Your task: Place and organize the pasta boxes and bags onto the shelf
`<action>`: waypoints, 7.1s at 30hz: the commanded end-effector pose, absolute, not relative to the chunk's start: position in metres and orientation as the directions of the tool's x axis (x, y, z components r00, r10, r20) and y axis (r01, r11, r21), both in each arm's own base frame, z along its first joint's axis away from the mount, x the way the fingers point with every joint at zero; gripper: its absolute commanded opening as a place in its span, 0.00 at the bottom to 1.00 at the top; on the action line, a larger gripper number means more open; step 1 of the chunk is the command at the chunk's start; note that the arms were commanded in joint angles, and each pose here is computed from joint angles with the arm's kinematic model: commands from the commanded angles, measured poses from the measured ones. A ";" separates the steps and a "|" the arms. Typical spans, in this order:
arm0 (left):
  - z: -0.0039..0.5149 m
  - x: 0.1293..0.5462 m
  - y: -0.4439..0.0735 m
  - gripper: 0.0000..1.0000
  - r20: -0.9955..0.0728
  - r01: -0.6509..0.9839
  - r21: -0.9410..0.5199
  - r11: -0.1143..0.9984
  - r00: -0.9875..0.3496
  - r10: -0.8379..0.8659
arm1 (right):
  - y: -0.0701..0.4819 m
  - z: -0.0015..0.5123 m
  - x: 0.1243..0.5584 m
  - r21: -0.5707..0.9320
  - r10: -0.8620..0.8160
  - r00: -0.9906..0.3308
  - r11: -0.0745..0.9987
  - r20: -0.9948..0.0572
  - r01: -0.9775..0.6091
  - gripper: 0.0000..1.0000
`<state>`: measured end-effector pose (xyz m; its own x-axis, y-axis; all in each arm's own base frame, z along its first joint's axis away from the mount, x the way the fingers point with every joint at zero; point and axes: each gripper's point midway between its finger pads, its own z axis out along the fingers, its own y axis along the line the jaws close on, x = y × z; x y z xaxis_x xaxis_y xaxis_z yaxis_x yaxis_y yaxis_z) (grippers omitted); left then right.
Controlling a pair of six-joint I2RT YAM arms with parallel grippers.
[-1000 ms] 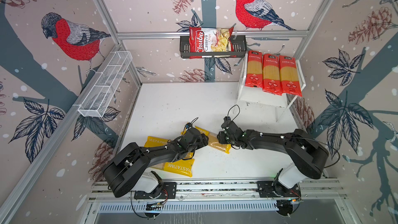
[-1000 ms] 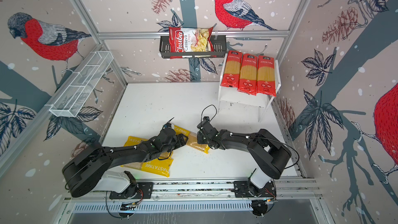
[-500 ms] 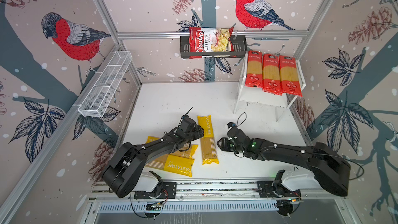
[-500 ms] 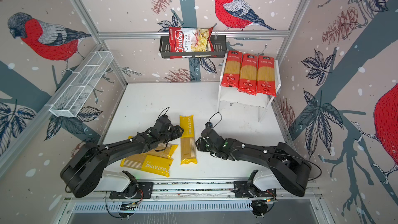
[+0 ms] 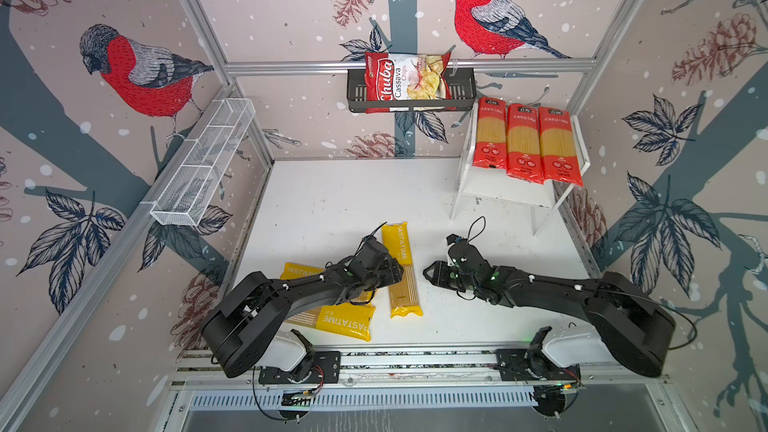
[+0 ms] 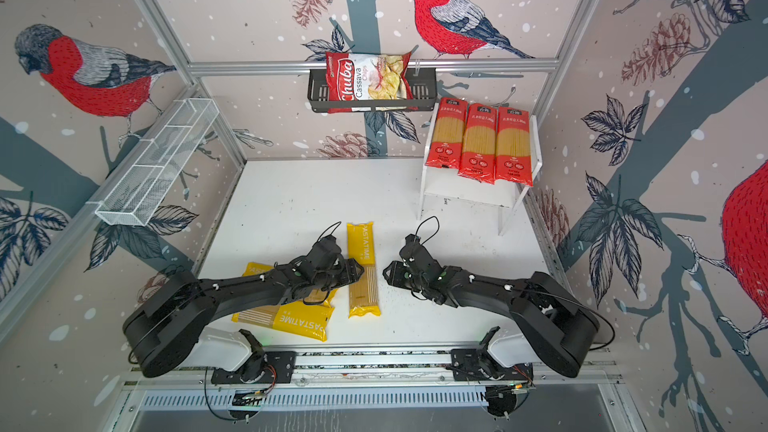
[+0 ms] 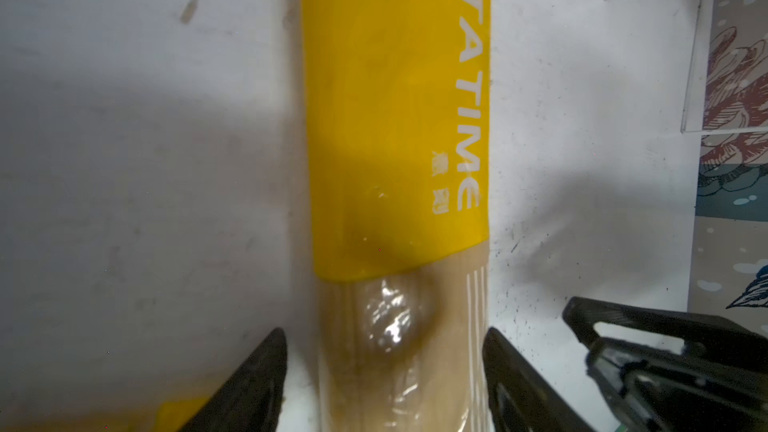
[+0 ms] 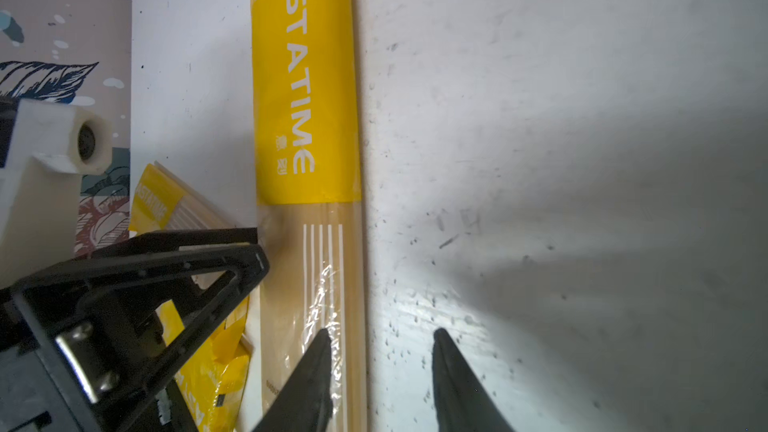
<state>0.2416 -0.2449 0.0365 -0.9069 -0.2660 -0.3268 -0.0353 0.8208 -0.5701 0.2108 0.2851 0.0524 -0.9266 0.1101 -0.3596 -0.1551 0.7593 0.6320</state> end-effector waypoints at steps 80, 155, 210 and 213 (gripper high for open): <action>0.220 0.255 -0.337 0.77 -0.559 0.534 -0.829 0.167 -0.773 -0.300 | 0.266 0.206 0.197 0.836 0.406 -0.732 0.304 -0.547 -0.456 0.00; 0.286 0.314 -0.468 0.00 -0.439 0.471 -0.880 -0.061 -0.855 -0.274 | 0.193 0.195 0.184 0.826 0.635 -0.546 0.303 -0.547 -0.474 0.60; 0.272 0.391 -0.488 0.42 -0.338 0.369 -0.930 -0.008 -0.859 -0.384 | 0.104 0.220 0.267 0.945 0.929 -0.213 0.262 -0.301 -0.196 0.06; 0.271 0.390 -0.480 0.50 -0.349 0.374 -0.927 0.010 -0.854 -0.385 | 0.095 0.226 0.272 0.949 0.940 -0.187 0.251 -0.287 -0.191 0.03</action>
